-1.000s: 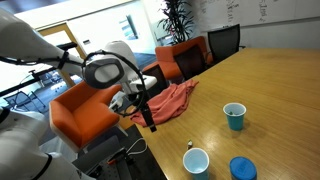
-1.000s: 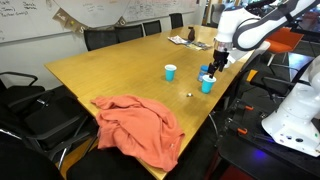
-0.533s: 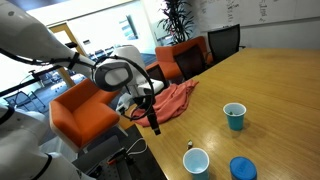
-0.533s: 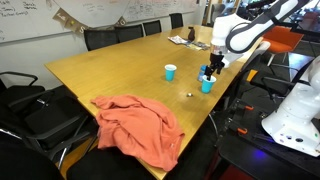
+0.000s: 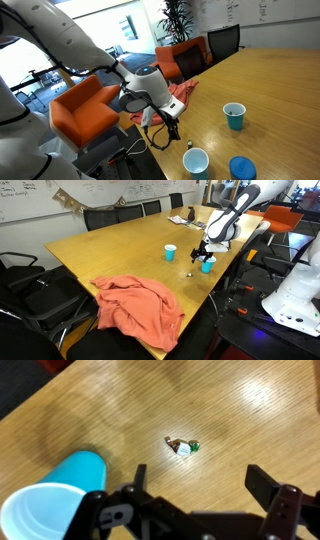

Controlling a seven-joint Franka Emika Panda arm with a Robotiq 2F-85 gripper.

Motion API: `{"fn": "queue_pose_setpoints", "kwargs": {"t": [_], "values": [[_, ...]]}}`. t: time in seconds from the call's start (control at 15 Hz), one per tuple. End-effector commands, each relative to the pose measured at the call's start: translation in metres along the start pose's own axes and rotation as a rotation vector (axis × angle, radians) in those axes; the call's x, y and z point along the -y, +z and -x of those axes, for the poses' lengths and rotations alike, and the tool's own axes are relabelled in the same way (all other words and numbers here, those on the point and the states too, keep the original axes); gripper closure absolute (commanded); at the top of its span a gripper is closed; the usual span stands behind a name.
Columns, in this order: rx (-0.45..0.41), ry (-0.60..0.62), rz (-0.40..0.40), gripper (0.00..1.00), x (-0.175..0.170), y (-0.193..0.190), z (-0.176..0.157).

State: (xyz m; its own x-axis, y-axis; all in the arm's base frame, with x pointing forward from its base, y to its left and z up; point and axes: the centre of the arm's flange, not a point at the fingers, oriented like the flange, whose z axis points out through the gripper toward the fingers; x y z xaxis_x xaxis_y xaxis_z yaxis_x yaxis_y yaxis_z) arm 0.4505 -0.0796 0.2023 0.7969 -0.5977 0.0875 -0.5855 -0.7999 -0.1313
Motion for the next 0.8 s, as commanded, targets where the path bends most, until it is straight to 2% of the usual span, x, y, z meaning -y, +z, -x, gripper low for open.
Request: {"fn": "queue_pose_setpoints", "kwargs": {"t": [0.0,0.27,0.6,0.73], "values": [[-0.031,0.016,-0.073,0.00,0.021,0.046,-0.014],[-0.085,0.028,-0.052,0.00,0.037,0.073,-0.012],[-0.068,0.065,0.019,0.00,0.027,0.097,-0.012],[-0.071,0.068,0.015,0.00,0.027,0.105,-0.011]]}}
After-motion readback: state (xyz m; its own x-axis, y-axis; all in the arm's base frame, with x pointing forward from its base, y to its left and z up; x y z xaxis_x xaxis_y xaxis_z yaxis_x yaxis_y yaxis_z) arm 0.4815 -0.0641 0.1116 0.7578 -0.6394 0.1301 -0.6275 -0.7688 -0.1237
